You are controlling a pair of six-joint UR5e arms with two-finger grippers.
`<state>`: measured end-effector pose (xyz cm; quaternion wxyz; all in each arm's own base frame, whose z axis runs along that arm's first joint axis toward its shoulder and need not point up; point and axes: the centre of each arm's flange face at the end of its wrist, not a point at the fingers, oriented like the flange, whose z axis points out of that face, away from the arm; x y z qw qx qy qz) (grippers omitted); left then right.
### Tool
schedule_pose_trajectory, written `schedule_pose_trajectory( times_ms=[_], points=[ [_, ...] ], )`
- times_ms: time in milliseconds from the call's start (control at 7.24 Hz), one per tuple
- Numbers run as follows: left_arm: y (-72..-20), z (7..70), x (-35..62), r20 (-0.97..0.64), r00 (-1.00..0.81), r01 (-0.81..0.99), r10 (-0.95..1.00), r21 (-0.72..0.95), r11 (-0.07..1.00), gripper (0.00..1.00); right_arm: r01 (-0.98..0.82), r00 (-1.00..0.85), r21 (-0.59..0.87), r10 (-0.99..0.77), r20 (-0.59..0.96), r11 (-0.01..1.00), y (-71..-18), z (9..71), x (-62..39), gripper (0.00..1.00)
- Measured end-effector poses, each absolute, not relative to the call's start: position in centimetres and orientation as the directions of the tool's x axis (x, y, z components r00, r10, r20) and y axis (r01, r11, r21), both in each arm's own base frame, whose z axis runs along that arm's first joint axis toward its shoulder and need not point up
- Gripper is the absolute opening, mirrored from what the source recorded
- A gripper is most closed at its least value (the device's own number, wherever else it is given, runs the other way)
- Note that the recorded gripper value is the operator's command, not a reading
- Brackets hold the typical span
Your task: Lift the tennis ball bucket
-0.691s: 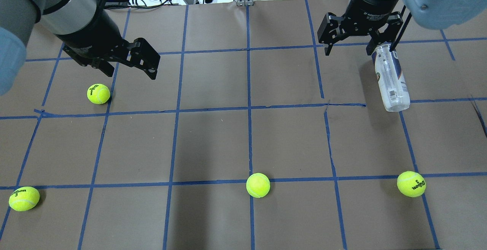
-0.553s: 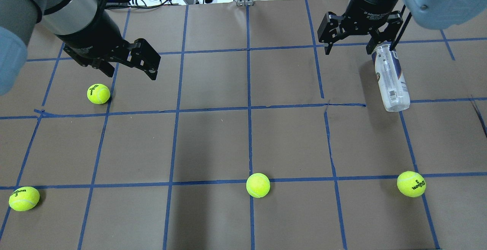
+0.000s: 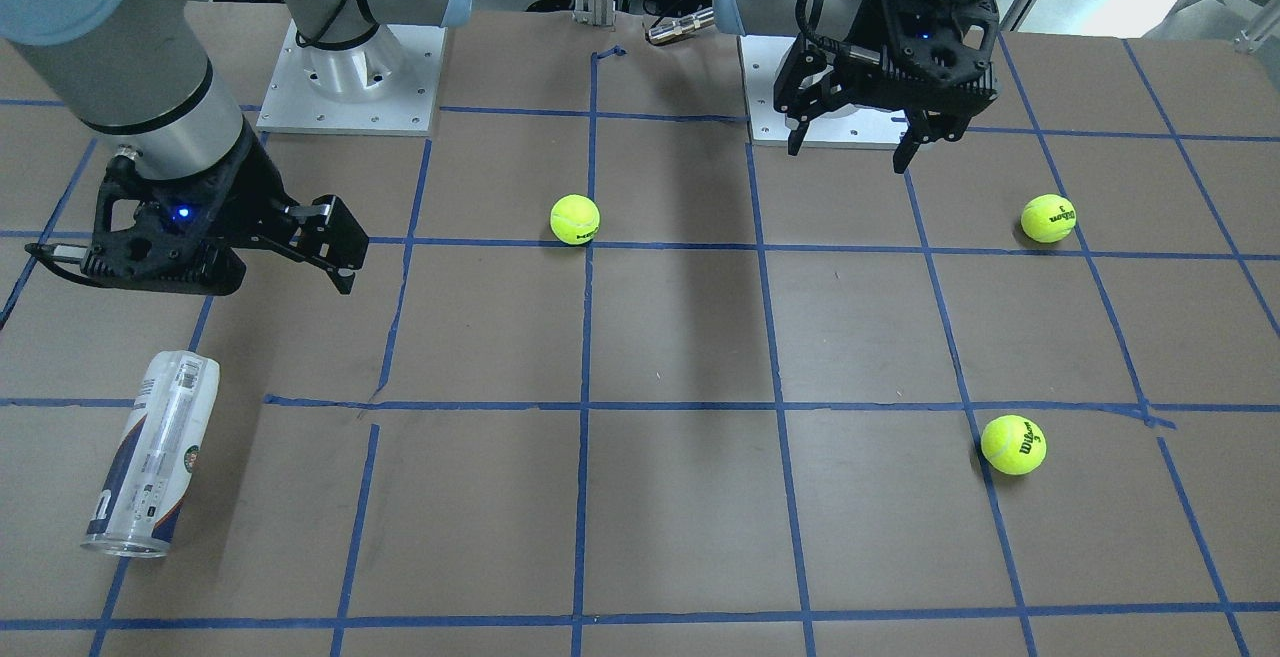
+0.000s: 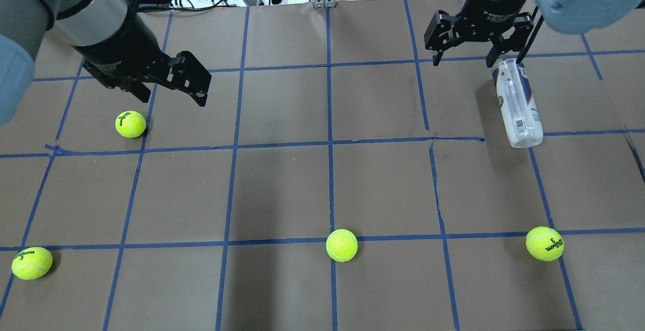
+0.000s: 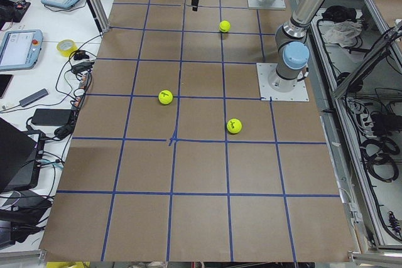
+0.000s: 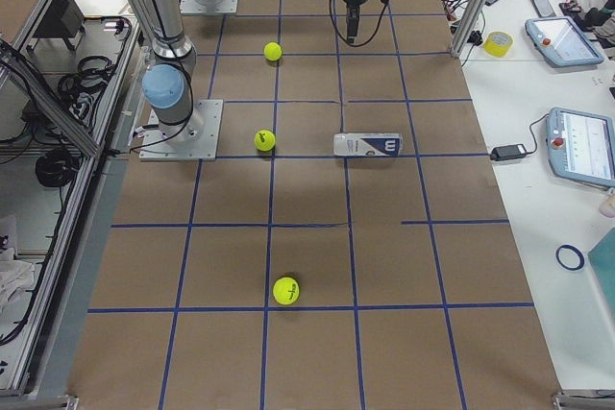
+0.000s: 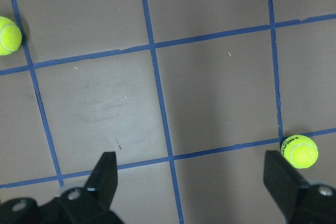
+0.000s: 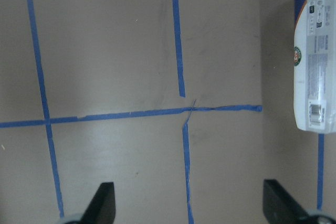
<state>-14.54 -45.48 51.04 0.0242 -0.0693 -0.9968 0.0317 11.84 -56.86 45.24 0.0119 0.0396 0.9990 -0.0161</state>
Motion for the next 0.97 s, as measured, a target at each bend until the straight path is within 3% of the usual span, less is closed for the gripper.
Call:
schedule_pose_trajectory(
  times_ms=[415, 967],
  points=[
    [-45.5, 50.5, -14.5, 0.046, -0.989, 0.138, 0.140, -0.060, 0.989, 1.00, 0.156, -0.988, -0.069, 0.155, -0.015, 0.985, -65.5, 40.9, 2.0, 1.00],
    [-45.4, 50.6, -14.5, 0.044, -0.989, 0.135, 0.138, -0.062, 0.989, 1.00, 0.222, -0.975, -0.008, 0.222, -0.017, 0.975, -71.6, 27.8, -6.6, 1.00]
  ],
)
